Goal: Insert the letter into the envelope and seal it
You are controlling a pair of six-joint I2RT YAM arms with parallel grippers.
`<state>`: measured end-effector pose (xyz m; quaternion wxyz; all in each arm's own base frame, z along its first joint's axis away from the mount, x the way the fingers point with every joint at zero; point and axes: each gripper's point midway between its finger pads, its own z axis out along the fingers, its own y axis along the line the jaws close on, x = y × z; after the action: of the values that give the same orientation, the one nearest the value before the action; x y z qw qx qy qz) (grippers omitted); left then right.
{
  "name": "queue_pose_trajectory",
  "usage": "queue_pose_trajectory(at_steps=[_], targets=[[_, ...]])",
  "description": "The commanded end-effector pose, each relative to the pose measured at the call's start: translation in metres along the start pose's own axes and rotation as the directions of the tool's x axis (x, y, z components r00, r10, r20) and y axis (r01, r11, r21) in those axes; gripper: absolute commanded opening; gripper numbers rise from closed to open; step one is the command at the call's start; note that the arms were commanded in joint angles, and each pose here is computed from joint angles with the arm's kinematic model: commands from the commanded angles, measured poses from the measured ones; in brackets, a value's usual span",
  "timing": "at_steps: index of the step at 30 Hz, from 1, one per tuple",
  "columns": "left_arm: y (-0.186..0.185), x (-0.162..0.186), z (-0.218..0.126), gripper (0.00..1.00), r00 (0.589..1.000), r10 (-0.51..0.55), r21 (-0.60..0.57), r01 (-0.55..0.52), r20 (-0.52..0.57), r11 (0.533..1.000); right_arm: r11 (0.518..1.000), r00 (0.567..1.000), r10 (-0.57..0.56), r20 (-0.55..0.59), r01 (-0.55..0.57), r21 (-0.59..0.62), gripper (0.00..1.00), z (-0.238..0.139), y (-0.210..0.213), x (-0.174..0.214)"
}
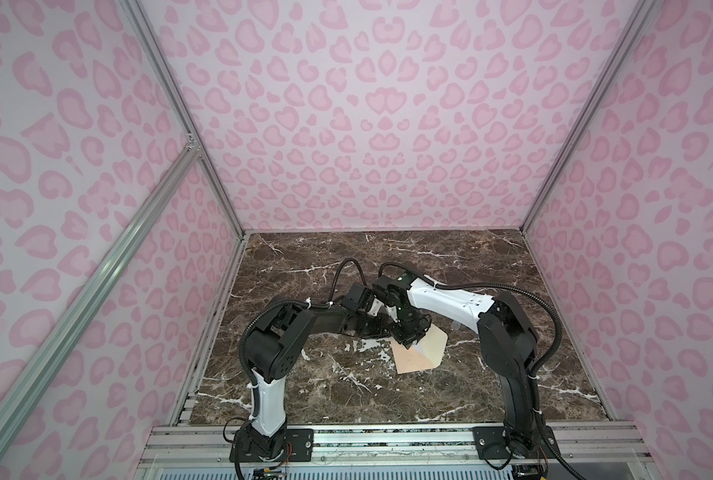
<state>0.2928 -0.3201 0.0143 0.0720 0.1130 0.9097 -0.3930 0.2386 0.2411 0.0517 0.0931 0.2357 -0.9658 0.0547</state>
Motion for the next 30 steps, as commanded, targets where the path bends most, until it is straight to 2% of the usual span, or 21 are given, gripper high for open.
queue_pose_trajectory(at_steps=[1, 16, 24, 30], targets=[[0.035, 0.012, 0.002, 0.04, 0.999, -0.044, -0.16, 0.041, -0.016, 0.986, 0.998, 0.999, 0.001, -0.048, 0.002, 0.057, 0.0, 0.018, -0.012, 0.004], [0.035, 0.011, 0.002, 0.04, 0.999, -0.045, -0.163, 0.042, -0.016, 0.986, 0.998, 1.0, 0.009, -0.026, -0.007, 0.065, 0.0, 0.009, -0.017, 0.001], [0.041, 0.014, 0.004, 0.04, 0.998, -0.052, -0.179, 0.047, -0.023, 0.983, 1.0, 0.995, 0.021, 0.099, -0.021, 0.001, 0.0, -0.04, -0.011, 0.002], [0.043, 0.013, 0.003, 0.04, 0.998, -0.057, -0.196, 0.053, -0.016, 0.979, 0.998, 0.987, 0.05, 0.153, -0.045, -0.034, 0.0, -0.059, -0.017, 0.015]])
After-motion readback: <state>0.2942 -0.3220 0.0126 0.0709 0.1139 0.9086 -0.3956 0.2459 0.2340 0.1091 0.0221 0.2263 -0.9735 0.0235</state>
